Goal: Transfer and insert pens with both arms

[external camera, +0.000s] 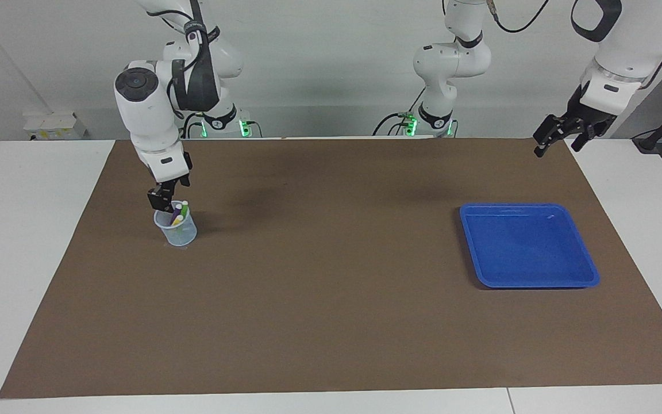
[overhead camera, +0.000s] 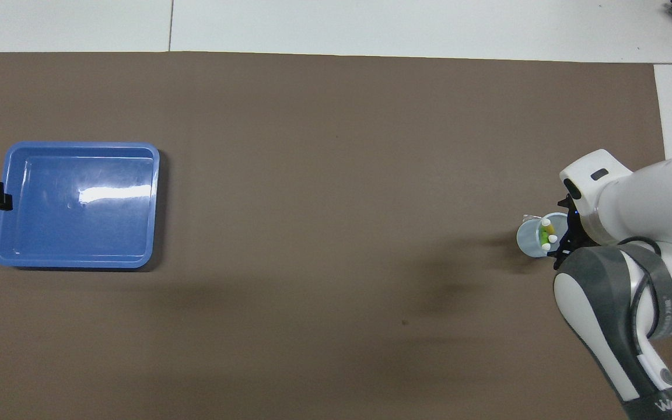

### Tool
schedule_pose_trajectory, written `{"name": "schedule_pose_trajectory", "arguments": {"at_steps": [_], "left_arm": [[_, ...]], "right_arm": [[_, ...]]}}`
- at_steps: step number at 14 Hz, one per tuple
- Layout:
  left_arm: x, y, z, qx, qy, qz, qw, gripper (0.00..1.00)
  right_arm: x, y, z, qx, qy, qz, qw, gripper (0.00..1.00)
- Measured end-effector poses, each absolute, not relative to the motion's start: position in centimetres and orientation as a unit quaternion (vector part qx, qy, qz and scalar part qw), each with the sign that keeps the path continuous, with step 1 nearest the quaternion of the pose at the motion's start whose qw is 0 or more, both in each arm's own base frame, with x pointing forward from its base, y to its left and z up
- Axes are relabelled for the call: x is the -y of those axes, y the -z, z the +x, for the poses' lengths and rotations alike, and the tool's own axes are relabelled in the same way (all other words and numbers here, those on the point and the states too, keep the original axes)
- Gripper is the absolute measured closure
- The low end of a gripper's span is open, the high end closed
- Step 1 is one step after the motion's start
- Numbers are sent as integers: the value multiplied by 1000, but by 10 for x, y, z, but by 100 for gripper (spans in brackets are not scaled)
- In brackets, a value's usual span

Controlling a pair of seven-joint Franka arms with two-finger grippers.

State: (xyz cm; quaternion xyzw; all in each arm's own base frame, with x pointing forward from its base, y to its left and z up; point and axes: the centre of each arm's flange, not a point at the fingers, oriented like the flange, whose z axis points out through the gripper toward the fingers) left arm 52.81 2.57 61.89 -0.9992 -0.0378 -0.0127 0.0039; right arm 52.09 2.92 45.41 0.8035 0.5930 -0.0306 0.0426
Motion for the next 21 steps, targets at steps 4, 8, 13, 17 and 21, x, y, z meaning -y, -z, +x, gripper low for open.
{"name": "schedule_pose_trajectory", "arguments": {"at_steps": [4, 8, 13, 17, 21], "left_arm": [[-10, -611, 536, 21, 14, -1000, 6, 0], [-10, -604, 542, -11, 15, -1000, 7, 0], [0, -620, 542, -23, 22, -999, 7, 0], [6, -616, 544, -28, 14, -999, 7, 0], [-4, -614, 544, -19, 10, -1000, 5, 0]], "right_arm": [[-40, -496, 530, -593, -8, 803, 58, 0], [-77, -535, 534, -510, -52, 856, 66, 0], [-87, -551, 539, -236, -86, 967, 47, 0], [-88, -556, 546, -198, -94, 975, 41, 0], [-76, -552, 569, -182, -80, 979, 32, 0]]}}
